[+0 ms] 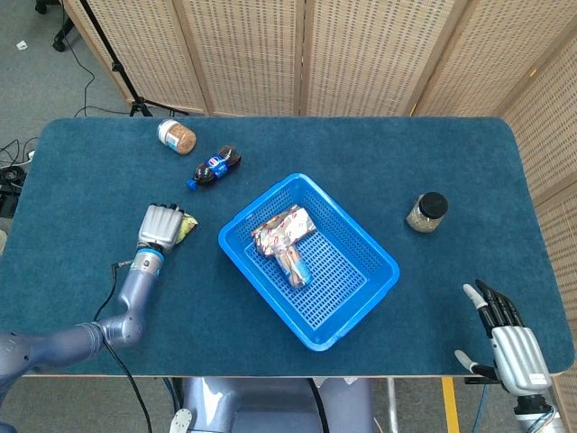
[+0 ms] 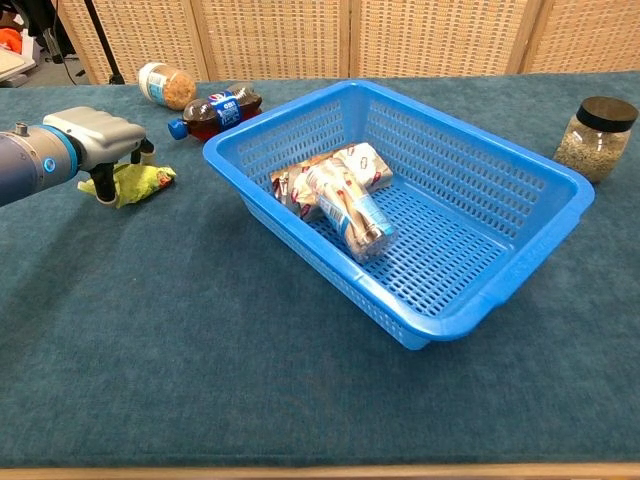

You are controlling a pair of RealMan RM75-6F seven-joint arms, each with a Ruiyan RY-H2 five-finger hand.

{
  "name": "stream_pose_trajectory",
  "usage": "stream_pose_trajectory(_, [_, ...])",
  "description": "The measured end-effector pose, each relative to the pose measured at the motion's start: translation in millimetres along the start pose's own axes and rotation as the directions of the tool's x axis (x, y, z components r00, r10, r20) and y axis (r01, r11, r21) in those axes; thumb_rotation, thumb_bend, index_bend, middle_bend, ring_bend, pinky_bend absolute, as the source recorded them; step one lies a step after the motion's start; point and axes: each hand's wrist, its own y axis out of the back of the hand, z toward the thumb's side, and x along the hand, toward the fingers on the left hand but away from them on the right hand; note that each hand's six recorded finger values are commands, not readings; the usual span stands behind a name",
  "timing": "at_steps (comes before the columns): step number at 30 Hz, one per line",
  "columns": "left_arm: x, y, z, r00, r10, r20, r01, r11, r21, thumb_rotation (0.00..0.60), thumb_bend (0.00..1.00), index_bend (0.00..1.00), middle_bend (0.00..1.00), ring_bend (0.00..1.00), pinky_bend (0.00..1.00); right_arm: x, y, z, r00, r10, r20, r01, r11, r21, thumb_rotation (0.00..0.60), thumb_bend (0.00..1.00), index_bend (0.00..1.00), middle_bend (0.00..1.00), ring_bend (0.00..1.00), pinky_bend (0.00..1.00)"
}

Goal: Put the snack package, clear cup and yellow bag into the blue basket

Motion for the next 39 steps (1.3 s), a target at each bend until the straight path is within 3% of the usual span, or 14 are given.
stream_pose_trajectory(3, [-3.4,2.8,2.6,1.0,0.025,0.009,-0.025,1.0,0.002,0.6,0.4,0.86,0.45,0.48,0.46,0.4,0.8,0.6,1.0,-0.001,-0.003,0.001,1.0,-0.002,0.6,0.21,0.0,0.0,0.0,0.06])
stream_pose_trajectory(6, [-4.6,13.9,-1.3,0.995,0.1,-0.013,-0.1,0.995,0.012,0.6,0.4,0.86,0.45,0.53,0.49,0.8,1.2,1.5,1.0,-0.002,-0.006,0.002,1.0,-0.005,0.6,0.21,0.0,0.0,0.0,0.06])
stream_pose_trajectory(11, [-11.8,41.8,-8.1,0.967,0.253,-0.04,-0.253,0.967,0.002,0.6,0.4,0.86,0.45,0.54,0.5,1.6,2.8,3.2,1.0,-0.005,-0.013,0.005,1.0,-0.01,0.6,0.21,0.0,0.0,0.0,0.06])
stream_pose_trajectory(24, [-45.5,101.2,-13.5,0.924,0.381,-0.037,-0.383,0.918,-0.098,0.6,0.4,0.86,0.45,0.54,0.5,7.8,11.2,9.0,0.999,-0.026,-0.042,0.025,0.999,-0.036,0.6,0.21,0.0,0.0,0.0,0.06])
stream_pose_trajectory(32, [-81.5,136.5,27.4,0.88,0.469,0.078,-0.448,0.873,-0.192,0.6,0.39,0.86,0.45,0.54,0.5,10.9,16.8,9.2,0.998,-0.039,-0.048,0.037,0.998,-0.049,0.6,0.21,0.0,0.0,0.0,0.06])
stream_pose_trajectory(39, [-103.5,149.9,83.8,0.836,0.517,0.184,-0.465,0.846,-0.262,0.6,0.37,0.86,0.45,0.54,0.5,12.3,19.1,8.5,0.998,-0.043,-0.046,0.041,0.998,-0.056,0.6,0.21,0.0,0.0,0.0,0.06])
